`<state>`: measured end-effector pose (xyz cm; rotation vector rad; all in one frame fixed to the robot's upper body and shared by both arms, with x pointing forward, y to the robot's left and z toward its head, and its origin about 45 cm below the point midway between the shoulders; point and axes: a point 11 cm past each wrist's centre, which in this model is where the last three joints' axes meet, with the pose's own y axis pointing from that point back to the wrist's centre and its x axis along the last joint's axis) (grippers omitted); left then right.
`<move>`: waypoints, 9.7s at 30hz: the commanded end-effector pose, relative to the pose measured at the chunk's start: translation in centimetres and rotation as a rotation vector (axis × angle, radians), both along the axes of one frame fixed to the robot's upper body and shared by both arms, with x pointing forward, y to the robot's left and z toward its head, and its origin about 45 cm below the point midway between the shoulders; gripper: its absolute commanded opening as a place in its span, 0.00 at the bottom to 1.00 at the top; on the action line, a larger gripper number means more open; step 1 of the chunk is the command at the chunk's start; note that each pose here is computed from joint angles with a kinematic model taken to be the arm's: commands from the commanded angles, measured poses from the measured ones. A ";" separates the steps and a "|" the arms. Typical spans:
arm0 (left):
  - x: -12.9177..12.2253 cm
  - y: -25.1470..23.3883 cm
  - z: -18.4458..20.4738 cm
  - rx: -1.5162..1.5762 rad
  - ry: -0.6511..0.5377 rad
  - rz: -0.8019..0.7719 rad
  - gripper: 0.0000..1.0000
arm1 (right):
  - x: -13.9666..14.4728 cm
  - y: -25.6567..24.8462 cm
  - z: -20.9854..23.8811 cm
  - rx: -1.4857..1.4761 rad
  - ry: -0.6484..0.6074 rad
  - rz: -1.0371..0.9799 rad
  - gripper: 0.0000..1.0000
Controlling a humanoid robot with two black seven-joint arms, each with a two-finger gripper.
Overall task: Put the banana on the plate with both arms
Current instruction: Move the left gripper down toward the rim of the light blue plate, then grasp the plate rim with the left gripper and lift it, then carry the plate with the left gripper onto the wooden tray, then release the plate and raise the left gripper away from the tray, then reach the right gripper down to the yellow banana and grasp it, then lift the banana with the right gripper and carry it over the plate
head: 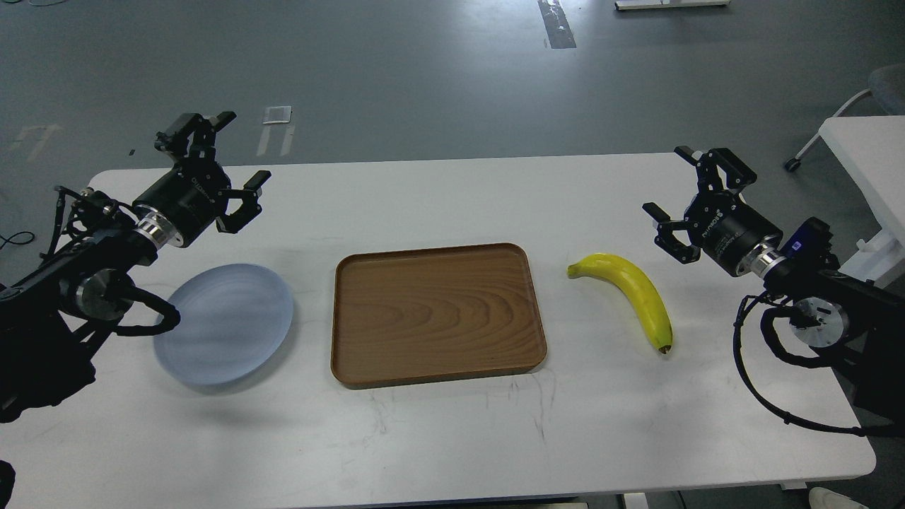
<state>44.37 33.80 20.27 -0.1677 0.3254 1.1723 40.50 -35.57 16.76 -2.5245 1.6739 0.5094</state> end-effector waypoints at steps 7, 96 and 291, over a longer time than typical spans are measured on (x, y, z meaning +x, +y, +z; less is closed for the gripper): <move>-0.5 0.5 -0.8 0.021 0.021 0.004 0.99 | 0.0 0.0 0.0 -0.002 0.000 0.000 1.00; -10.2 12.0 -6.4 1.585 0.132 -0.781 0.00 | 0.7 -0.1 -0.8 -0.033 0.002 -0.023 1.00; -0.7 -5.0 0.8 -0.015 -0.086 -0.137 0.98 | 1.9 21.3 5.7 -1.410 -0.303 1.375 0.17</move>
